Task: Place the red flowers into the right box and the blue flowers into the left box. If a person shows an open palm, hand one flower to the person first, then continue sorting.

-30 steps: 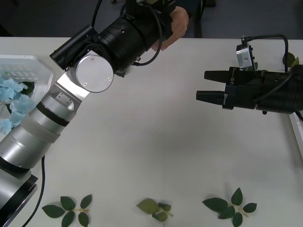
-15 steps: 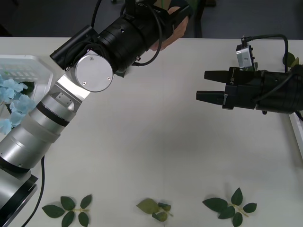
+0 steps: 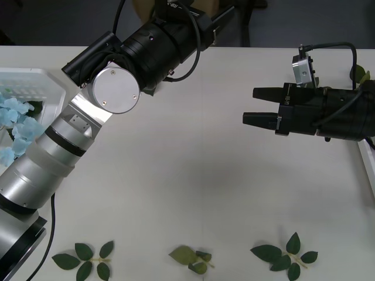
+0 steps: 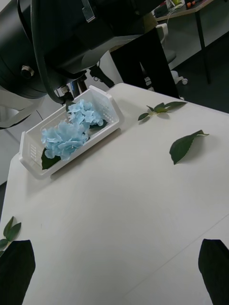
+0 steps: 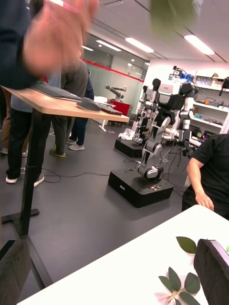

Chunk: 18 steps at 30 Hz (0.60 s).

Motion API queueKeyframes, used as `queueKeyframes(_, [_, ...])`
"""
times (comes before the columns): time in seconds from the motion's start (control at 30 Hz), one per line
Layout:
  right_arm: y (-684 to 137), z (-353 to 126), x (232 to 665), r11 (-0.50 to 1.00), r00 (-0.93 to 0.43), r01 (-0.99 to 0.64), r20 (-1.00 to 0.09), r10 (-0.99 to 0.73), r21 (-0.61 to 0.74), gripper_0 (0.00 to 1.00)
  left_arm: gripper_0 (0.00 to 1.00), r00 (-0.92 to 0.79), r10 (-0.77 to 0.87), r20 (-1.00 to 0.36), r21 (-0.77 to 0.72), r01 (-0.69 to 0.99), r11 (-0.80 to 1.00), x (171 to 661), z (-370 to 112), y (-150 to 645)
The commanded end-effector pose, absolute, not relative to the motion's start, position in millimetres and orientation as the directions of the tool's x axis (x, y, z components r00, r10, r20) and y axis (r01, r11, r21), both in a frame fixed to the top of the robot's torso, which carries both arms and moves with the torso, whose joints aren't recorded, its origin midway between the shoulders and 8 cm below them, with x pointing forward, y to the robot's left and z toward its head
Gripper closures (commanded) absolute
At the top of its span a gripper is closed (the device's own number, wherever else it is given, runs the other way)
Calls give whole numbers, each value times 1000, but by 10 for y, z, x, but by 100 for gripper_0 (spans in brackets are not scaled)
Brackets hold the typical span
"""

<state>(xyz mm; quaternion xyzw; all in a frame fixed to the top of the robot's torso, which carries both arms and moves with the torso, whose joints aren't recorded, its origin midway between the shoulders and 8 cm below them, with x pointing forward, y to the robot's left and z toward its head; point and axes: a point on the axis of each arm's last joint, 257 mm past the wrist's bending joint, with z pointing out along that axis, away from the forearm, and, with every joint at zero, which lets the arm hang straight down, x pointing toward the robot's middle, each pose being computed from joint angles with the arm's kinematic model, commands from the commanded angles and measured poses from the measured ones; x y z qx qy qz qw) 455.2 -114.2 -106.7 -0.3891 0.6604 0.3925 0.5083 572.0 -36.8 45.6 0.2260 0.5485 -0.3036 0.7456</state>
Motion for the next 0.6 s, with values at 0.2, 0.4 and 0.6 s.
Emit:
queueKeyframes(0.2, [-1009,-865,4522,358,-141,-929,-984,-111,93,0,0,183,15,-983,139,690,711,5830,-186,-82])
queueKeyframes(0.4, [-1009,-865,4522,358,-141,-929,-984,-111,93,0,0,77,147,-986,158,704,692,5770,-778,350])
queueKeyframes(0.6, [-1009,-865,4522,358,-141,-929,-984,-111,93,0,0,-66,253,-965,111,772,626,5399,-1172,640])
